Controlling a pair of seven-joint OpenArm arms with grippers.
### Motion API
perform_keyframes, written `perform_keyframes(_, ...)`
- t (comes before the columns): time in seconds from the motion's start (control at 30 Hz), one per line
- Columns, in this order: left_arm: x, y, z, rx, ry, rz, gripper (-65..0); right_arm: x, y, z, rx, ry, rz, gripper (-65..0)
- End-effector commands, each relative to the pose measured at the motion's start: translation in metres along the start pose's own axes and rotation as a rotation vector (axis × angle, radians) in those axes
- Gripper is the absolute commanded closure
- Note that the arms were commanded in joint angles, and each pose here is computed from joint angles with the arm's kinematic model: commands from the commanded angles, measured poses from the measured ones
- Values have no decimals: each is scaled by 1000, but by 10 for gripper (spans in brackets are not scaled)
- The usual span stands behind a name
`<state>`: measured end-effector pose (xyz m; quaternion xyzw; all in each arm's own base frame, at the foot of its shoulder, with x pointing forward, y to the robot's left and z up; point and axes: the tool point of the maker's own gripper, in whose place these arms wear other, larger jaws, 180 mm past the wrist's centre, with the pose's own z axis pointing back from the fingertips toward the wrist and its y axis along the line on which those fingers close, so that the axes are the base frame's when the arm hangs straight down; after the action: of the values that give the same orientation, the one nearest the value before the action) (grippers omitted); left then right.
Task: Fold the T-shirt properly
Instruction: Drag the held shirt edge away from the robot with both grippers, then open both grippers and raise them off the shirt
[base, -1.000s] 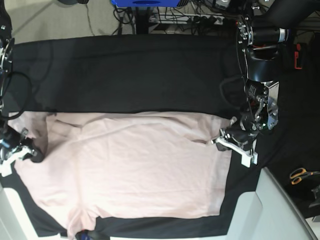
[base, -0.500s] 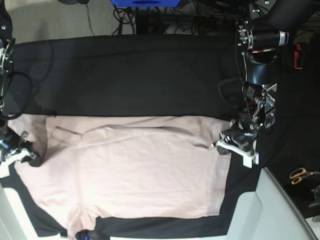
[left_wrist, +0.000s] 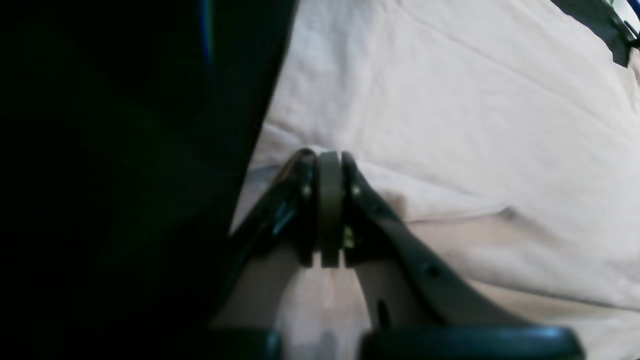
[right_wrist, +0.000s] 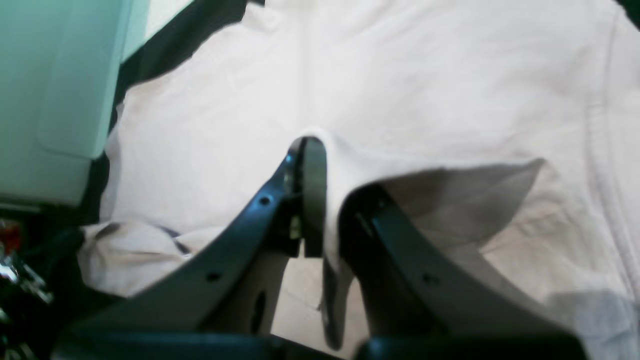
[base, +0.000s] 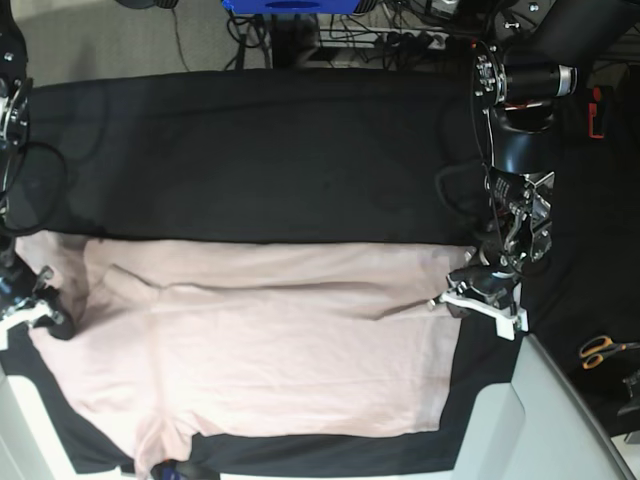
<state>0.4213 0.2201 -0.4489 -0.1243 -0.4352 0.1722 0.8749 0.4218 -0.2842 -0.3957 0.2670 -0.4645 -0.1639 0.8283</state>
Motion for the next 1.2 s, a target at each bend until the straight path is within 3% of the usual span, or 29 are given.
perform_keyframes(0.0, 28, -5, -1, -16, -70, -2, 0, 32, 8, 0, 26, -93, -3, -6)
perform_keyframes(0.1, 29, -6, -1, -17, -72, -2, 0, 38, -9, 4, -49, -138, -84, -30)
perform_keyframes(0.2, 29, -6, -1, -17, -72, -2, 0, 38, -15, 4, -79, -139, -102, -171)
perform_keyframes(0.27, 29, -6, -1, -17, -74, -2, -128, 39, -16, 6, -79, -146, -111, -317)
perform_keyframes(0.37, 34, -6, 0, -19, -85, -3, -388, 45, -20, 10, -85, -172, -129, -512)
perform_keyframes(0.47, 62, 7, 12, 1, -172, 48, -591, 55, -38, 29, -112, -256, -197, -515)
perform_keyframes(0.57, 83, 20, 35, 4, -261, 139, -648, 68, -48, 56, -133, -309, -172, -507)
perform_keyframes(0.63, 83, 18, 56, -21, -262, 139, -647, 64, -47, 74, -140, -314, -155, -507)
perform_keyframes(0.7, 58, 15, 75, -34, -199, 82, -647, 49, -60, 105, -188, -332, -199, -507)
perform_keyframes(0.87, -20, 17, 104, -32, -35, -27, -615, -28, -103, 162, -384, -367, -599, -509)
perform_keyframes(0.93, -35, 23, 108, -27, 13, -65, -523, -49, -107, 162, -385, -346, -662, -509)
perform_keyframes(1.07, -52, 30, 111, -20, 61, -79, -221, -78, -111, 146, -358, -275, -742, -509)
perform_keyframes(1.17, -57, 32, 113, -15, 74, -74, -95, -75, -112, 127, -314, -257, -793, -509)
